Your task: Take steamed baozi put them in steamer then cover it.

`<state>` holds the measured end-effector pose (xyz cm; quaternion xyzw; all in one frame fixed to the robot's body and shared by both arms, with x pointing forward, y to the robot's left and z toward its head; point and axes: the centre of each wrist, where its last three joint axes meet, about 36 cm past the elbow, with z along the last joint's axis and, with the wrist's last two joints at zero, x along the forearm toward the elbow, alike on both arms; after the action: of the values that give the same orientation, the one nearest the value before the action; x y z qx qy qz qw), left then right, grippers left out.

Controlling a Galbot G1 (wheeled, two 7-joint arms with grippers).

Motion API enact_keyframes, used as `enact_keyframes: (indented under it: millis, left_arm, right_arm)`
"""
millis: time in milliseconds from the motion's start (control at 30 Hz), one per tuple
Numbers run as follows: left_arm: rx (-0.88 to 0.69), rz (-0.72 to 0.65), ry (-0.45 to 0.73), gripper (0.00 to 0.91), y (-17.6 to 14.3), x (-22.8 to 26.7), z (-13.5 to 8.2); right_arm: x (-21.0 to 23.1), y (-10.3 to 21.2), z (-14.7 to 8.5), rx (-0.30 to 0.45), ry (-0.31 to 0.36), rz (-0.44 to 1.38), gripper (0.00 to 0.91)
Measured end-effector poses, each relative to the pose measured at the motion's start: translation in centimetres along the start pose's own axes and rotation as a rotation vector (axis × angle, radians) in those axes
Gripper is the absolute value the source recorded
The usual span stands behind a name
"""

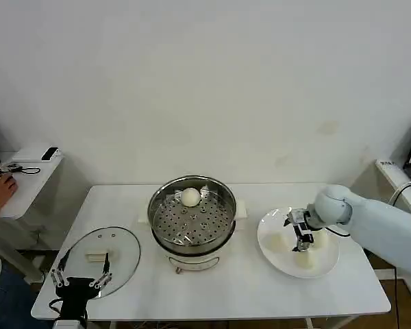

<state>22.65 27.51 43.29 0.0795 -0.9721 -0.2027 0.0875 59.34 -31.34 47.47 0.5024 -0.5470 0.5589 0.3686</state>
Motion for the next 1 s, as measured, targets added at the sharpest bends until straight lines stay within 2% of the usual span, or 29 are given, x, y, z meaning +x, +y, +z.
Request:
enact_keyframes:
  millis: [167,267,500,533,800,1000]
  left_arm:
    - [-0.004,-0.005,0.002,0.907,0.2,0.0,0.1]
    - [-0.004,-0.007,0.002,0.907,0.2,-0.1,0.1]
    - [-0.002,-0.010,0.000,0.907,0.2,-0.1,0.1]
    - [-0.002,-0.010,0.000,0.907,0.2,-0.1,0.1]
    - [0.000,-0.012,0.005,0.907,0.2,0.0,0.1]
    - [0.003,-0.015,0.003,0.907,0.2,0.1,-0.1]
  right_arm:
    - [-1.6,-0.4,-0.8,-0.007,0.003,-0.017,0.907]
    - [-2.2,-0.7,-1.2,-0.010,0.007,-0.018,0.836]
    - [-3.3,-0.8,-1.6,-0.024,0.011,-0.025,0.776]
    - [-3.3,-0.8,-1.6,-0.026,0.012,-0.027,0.746]
    - [-3.1,-1.0,-1.7,-0.042,0.018,-0.030,0.655]
    - [-1.7,-1.6,-1.5,-0.045,0.021,-0.023,0.645]
